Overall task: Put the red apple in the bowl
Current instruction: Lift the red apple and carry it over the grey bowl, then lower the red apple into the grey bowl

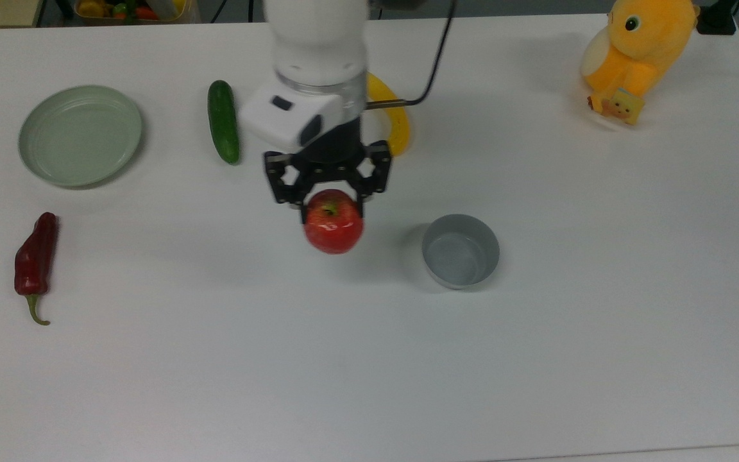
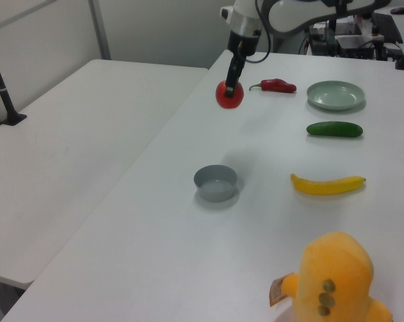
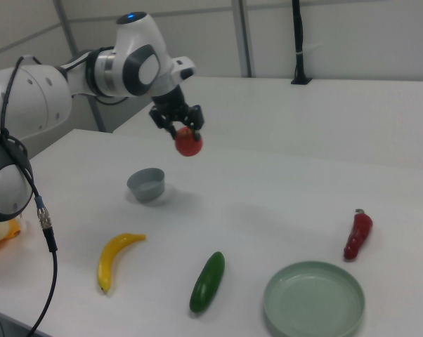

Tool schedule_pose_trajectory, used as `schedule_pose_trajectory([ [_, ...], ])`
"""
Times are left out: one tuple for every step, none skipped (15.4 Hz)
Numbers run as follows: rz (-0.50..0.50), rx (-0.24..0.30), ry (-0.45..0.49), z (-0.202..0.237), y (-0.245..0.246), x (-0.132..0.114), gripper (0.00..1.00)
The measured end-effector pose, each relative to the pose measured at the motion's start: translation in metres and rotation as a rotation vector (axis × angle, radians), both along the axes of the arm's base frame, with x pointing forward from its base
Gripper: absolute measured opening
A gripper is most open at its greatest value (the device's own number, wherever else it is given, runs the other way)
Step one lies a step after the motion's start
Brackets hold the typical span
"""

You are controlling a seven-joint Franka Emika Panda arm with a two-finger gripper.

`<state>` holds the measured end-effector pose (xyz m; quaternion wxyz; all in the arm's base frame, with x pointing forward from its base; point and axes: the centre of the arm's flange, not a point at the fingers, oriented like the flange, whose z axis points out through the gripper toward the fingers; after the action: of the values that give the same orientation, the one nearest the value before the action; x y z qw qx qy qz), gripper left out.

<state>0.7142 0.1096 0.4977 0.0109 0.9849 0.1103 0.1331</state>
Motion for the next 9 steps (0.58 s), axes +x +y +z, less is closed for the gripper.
schedule_pose_trajectory([
  [0.001,0.006,0.006,-0.003,0.017,-0.003,0.7],
  [0.005,0.01,0.01,-0.005,0.034,-0.007,0.7],
  [0.012,0.014,0.016,-0.008,0.052,-0.011,0.7],
  [0.021,0.015,0.023,-0.012,0.067,-0.015,0.7],
  [0.036,0.015,0.032,-0.017,0.083,-0.018,0.7],
  [0.048,0.015,0.039,-0.024,0.097,-0.022,0.7],
  [0.055,0.018,0.04,-0.032,0.111,-0.023,0.7],
  [0.054,0.026,0.033,-0.04,0.123,-0.024,0.7],
  [0.047,0.037,0.021,-0.05,0.134,-0.023,0.7],
])
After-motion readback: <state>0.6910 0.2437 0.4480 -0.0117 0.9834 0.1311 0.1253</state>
